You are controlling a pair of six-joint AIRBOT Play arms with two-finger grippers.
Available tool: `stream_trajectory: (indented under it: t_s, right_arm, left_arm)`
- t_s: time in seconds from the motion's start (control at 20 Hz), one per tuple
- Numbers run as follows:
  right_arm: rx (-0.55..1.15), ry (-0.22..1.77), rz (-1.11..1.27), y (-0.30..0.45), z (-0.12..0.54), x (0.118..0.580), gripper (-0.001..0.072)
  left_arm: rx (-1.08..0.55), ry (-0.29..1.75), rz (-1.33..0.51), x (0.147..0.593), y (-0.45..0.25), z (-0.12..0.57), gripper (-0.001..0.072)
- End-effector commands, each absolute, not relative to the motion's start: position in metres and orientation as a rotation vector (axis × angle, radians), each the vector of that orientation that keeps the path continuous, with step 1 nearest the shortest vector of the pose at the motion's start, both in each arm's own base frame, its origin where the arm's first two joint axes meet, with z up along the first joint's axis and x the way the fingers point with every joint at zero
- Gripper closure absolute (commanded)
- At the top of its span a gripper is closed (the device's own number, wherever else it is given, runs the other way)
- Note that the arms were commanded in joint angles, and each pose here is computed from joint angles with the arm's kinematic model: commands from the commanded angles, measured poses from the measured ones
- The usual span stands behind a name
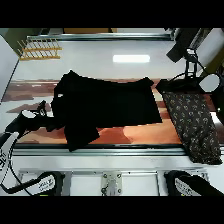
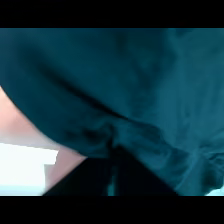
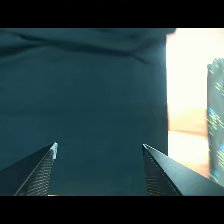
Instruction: Fold the clothes and pants, and hang the long-sleeved shirts on hangers.
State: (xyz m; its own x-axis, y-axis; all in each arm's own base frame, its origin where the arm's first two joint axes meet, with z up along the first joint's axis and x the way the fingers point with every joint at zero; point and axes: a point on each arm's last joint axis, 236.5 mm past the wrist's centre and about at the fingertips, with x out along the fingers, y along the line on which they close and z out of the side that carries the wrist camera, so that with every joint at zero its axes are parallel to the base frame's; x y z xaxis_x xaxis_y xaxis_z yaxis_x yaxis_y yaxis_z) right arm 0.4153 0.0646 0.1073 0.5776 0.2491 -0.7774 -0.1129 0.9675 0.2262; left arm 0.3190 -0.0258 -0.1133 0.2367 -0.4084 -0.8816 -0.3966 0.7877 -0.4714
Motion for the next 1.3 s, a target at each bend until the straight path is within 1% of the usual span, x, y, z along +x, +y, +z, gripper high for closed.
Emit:
stream_trajectory:
  t_s: [0.0,0.05,0.15,0.3,0.35,0.45,0.55,0.75,0.9,1.15,1.2,1.25]
  right_arm:
    - [0.095,1.054,0.150,0.035,0.090,0.391,0.0128]
    - [0.111,1.101,0.127,0.024,0.082,0.380,0.0129]
    - [0.221,1.216,0.023,-0.005,0.050,0.349,0.0128]
    - [0.504,1.375,-0.211,-0.034,-0.018,0.296,0.0126]
    - [0.603,1.397,-0.273,-0.036,-0.042,0.282,0.0126]
    - [0.747,1.353,-0.306,-0.027,-0.074,0.279,0.0126]
    - [0.865,1.267,-0.304,-0.013,-0.091,0.290,0.0126]
    - [0.859,1.186,-0.203,0.016,-0.105,0.322,0.0126]
    - [0.887,1.129,-0.190,0.034,-0.113,0.347,0.0126]
    - [0.796,1.140,-0.097,0.065,-0.113,0.371,0.0129]
    - [0.766,1.126,-0.075,0.066,-0.110,0.376,0.0240]
    - [0.723,1.114,-0.043,0.066,-0.106,0.380,0.0516]
  left_arm:
    - [-0.698,1.363,-0.049,0.328,-0.034,-0.101,0.0701]
    - [-0.696,1.347,-0.052,0.327,-0.034,-0.094,0.0701]
    - [-0.671,1.329,-0.072,0.319,-0.036,-0.087,0.0700]
    - [-0.658,1.322,-0.079,0.305,-0.039,-0.087,0.0700]
    - [-0.657,1.315,-0.075,0.303,-0.039,-0.087,0.0700]
    - [-0.654,1.300,-0.066,0.303,-0.037,-0.087,0.0700]
    - [-0.654,1.296,-0.066,0.304,-0.037,-0.086,0.0701]
    - [-0.653,1.292,-0.063,0.305,-0.036,-0.086,0.0701]
    - [-0.651,1.279,-0.056,0.308,-0.034,-0.086,0.0700]
    - [-0.649,1.270,-0.051,0.310,-0.033,-0.086,0.0700]
    - [-0.649,1.271,-0.052,0.309,-0.033,-0.086,0.0700]
    - [-0.649,1.271,-0.052,0.309,-0.033,-0.086,0.0701]
